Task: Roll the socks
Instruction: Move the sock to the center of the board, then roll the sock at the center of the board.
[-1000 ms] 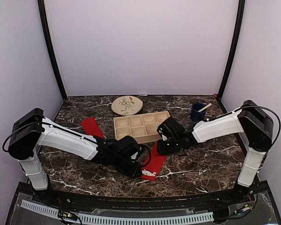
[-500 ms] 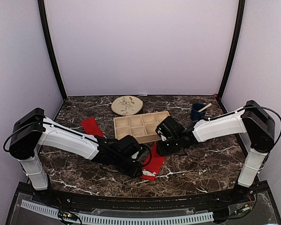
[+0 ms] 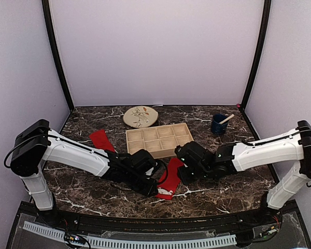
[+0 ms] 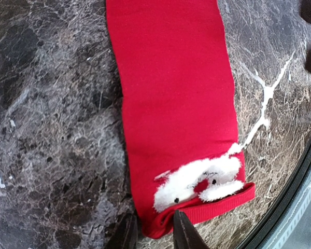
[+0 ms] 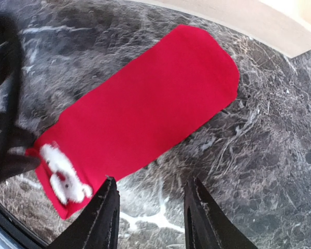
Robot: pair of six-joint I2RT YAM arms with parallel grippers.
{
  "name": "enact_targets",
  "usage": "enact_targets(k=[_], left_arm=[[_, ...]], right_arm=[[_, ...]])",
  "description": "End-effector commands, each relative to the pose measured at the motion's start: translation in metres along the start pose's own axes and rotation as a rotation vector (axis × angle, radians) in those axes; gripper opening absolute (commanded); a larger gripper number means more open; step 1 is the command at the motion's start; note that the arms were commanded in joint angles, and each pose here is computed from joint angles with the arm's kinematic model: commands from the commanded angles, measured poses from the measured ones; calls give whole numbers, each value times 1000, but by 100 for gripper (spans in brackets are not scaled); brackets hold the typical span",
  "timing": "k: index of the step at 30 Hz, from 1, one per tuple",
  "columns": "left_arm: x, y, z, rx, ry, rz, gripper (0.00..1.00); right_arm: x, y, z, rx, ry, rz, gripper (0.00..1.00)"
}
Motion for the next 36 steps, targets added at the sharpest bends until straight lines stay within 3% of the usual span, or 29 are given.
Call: enact_targets(k=[1,9,17,36], left_arm=[[-20,11,-10,30,76,-1,26],[-24,9,-9,-1,75,-4,26],[-24,6,-6,-26,76,-9,26],[-24,8,-10,-54,94,-5,27]], right_arm=[[-16,11,23,-34,-83,94,40],[-50,51,46,-50,-207,340,41],[-80,82,28,-84,-200,571,43],[-99,89,10,-78,-190,805,48]])
Point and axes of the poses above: each gripper's point midway between its finger pads, its own z axis back along the fingers, its own y axis along the line the jaws close on, x = y × z, the point moved 6 cm from there along z, back along the fingers, and after that the axes turned 8 degrees about -z, right-handed, at the moved point
